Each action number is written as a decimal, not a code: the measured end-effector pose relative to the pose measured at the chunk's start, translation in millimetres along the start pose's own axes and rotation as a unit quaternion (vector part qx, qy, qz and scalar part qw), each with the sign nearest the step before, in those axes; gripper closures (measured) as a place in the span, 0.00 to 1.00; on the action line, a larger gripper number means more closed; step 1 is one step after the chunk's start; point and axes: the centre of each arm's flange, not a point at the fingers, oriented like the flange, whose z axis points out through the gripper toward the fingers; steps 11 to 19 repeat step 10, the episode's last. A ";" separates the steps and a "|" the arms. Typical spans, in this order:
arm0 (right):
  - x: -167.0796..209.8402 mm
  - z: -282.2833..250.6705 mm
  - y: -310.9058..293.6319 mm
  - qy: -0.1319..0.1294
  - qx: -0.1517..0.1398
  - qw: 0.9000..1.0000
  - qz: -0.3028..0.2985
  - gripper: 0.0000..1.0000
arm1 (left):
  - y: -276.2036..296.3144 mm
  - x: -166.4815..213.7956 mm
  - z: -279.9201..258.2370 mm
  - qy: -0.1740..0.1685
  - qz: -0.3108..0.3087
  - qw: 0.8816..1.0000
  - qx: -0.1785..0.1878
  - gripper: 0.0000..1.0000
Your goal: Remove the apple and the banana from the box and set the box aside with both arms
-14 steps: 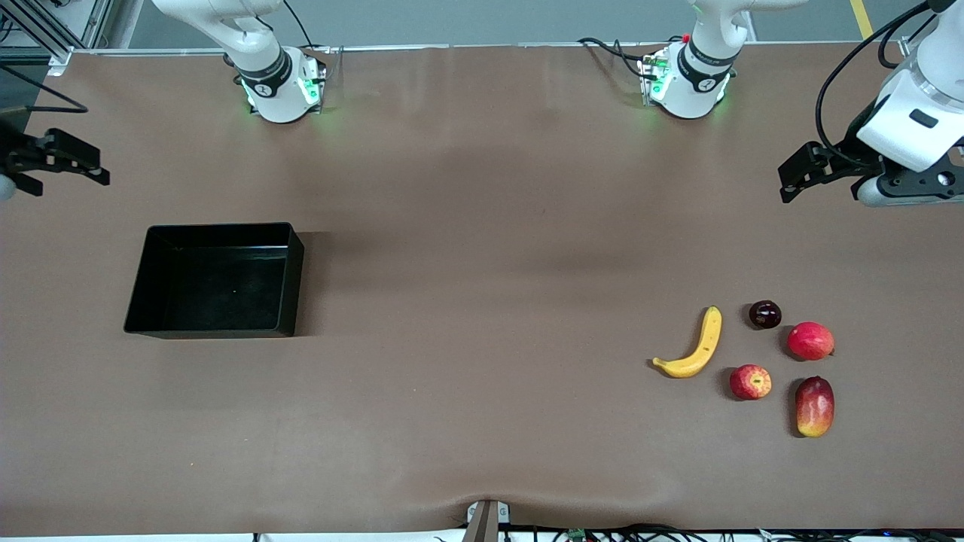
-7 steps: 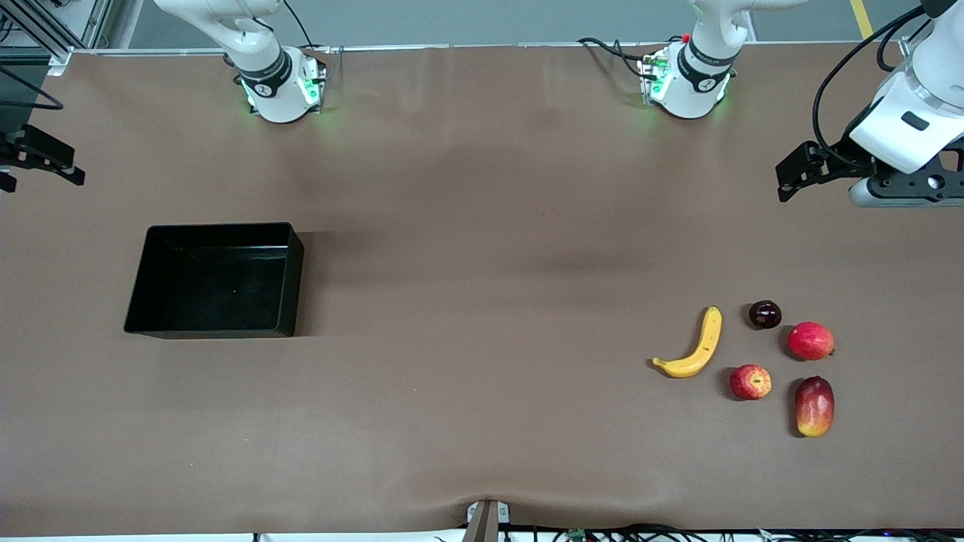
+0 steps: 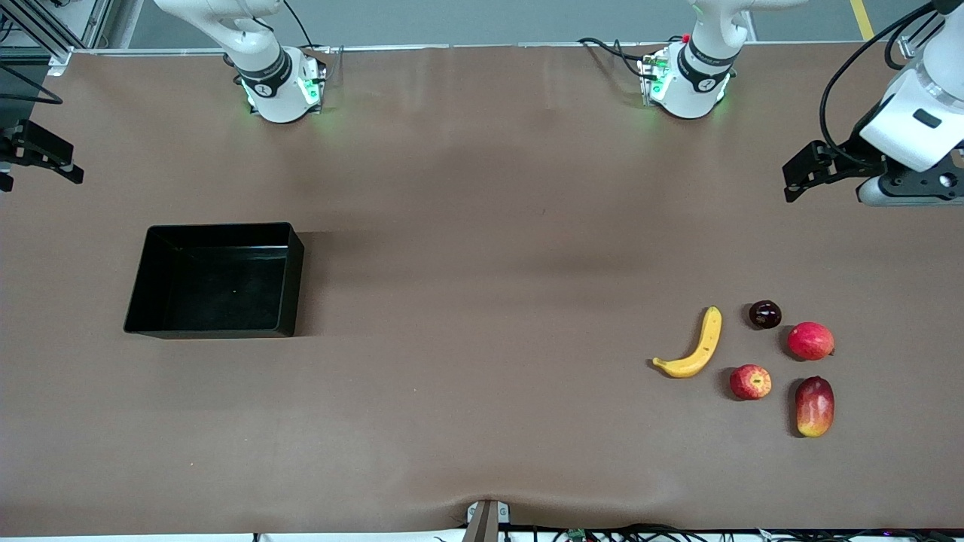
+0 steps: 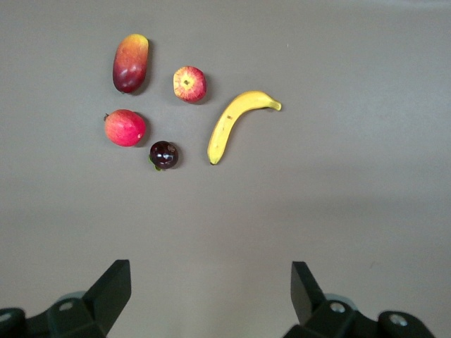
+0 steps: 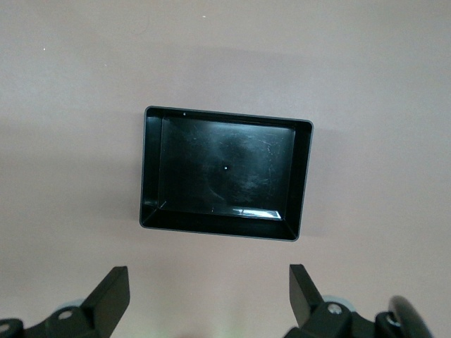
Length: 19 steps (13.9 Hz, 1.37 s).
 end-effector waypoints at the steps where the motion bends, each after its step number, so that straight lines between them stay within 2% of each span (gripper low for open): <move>1: 0.1 0.0 -0.3 0.000 0.000 1.000 0.000 0.00 | -2.7 0.5 -2.7 0.003 -0.002 1.000 0.000 0.00; 19: 0.0 -0.1 0.1 0.000 0.000 1.000 0.000 0.00 | -8.3 2.1 -6.0 0.007 -0.008 1.000 -0.001 0.00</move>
